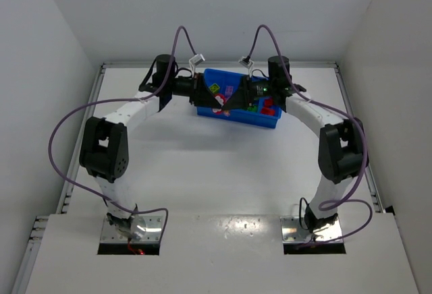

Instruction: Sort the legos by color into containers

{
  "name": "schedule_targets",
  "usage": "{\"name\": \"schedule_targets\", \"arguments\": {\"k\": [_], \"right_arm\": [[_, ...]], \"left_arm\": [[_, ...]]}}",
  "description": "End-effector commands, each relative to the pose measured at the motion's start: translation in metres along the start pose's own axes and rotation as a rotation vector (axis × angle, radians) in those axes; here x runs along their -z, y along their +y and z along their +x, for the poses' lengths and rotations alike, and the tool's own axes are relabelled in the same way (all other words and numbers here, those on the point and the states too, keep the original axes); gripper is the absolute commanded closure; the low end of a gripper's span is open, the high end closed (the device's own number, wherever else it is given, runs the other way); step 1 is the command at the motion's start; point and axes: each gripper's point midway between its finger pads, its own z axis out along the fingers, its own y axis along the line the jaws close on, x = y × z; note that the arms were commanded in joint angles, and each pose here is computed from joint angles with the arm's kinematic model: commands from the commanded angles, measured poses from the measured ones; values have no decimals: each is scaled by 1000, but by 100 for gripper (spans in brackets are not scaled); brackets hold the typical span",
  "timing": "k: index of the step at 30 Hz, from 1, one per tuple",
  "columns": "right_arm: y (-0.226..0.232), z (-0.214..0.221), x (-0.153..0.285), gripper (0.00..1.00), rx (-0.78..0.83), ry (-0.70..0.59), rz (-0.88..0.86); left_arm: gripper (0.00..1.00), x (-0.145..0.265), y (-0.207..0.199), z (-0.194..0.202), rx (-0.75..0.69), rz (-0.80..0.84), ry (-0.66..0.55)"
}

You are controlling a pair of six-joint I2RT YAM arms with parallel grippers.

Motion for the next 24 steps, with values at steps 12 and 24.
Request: {"name": "schedule_targets", "arguments": {"k": [12,24], "right_arm": [[30,40,87,100,49,-41,183],[33,63,186,100,241,-122,868]], "left_arm": [[95,29,51,-59,-43,-269,-203],[93,-120,119,-72,-176,-407,-91]]}}
